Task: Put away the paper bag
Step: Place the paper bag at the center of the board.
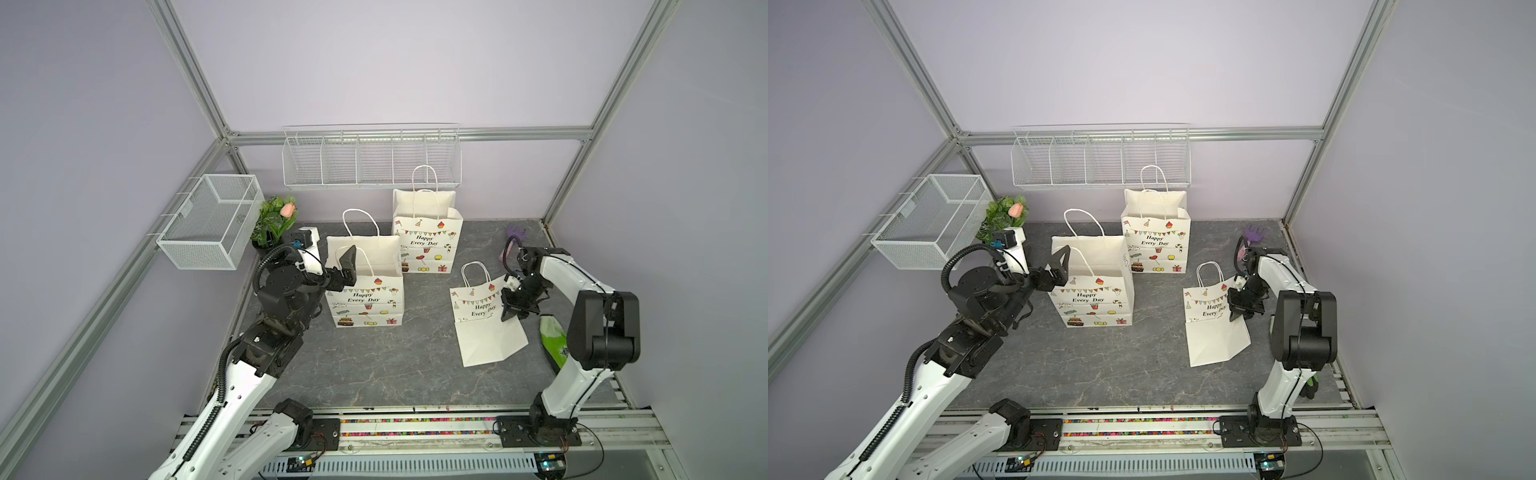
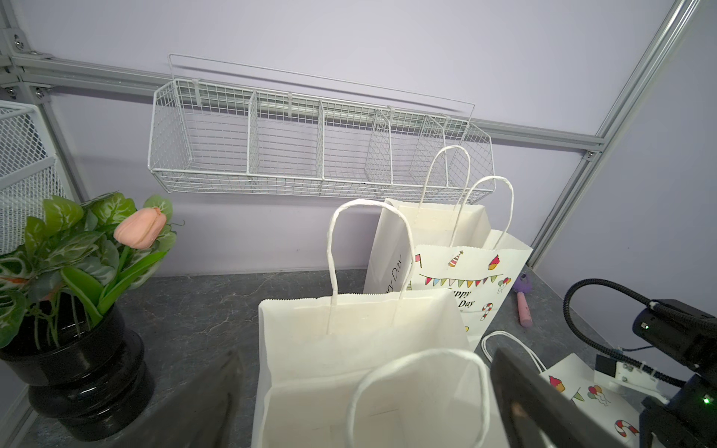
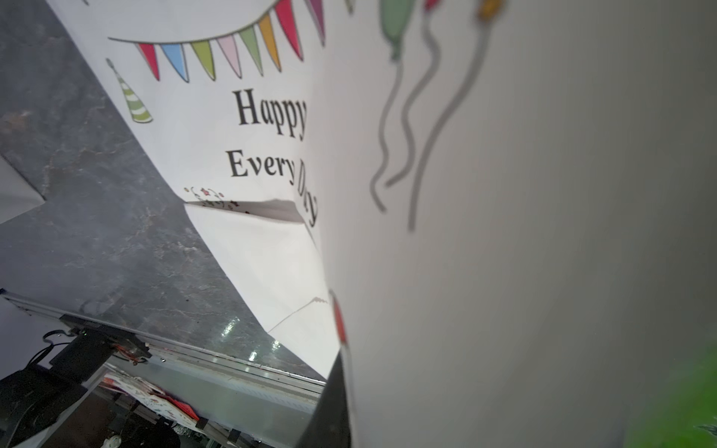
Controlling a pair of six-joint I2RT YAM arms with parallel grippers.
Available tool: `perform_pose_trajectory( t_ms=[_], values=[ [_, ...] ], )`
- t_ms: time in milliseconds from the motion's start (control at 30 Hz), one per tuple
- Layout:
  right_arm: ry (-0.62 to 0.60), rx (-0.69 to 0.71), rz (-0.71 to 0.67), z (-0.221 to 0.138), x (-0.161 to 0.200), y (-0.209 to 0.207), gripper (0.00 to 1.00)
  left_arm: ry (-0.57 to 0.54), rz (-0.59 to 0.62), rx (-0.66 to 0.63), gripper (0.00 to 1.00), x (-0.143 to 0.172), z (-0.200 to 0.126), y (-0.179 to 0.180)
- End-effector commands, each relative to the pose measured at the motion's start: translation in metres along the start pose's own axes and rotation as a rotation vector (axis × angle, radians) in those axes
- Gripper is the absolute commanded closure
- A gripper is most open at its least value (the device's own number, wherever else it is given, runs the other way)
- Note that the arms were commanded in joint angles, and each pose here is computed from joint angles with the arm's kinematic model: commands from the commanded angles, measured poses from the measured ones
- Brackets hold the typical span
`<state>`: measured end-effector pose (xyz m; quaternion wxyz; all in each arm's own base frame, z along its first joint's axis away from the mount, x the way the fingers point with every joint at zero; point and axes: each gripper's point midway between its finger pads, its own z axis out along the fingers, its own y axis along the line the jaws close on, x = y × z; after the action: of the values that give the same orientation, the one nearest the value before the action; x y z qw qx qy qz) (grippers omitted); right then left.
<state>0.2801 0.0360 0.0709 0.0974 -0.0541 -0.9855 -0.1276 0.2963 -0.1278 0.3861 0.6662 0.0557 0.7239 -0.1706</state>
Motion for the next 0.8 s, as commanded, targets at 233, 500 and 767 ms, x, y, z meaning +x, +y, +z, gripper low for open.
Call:
perform_pose_trajectory(
  t_ms=[233,500,767],
  values=[
    [0.019,0.088,0.100,0.002,-0.015,-0.050,0.54,-0.021,-0.008,-0.020,0.00,-0.003,-0.004,0.005],
    [-0.083,0.094,0.166,-0.023,-0.028,-0.074,0.45,-0.023,-0.008,-0.023,0.00,-0.003,-0.005,0.006],
    [-0.195,0.172,0.145,-0.050,-0.046,-0.079,0.33,-0.026,-0.007,-0.037,0.00,-0.003,-0.007,0.009]
  ],
)
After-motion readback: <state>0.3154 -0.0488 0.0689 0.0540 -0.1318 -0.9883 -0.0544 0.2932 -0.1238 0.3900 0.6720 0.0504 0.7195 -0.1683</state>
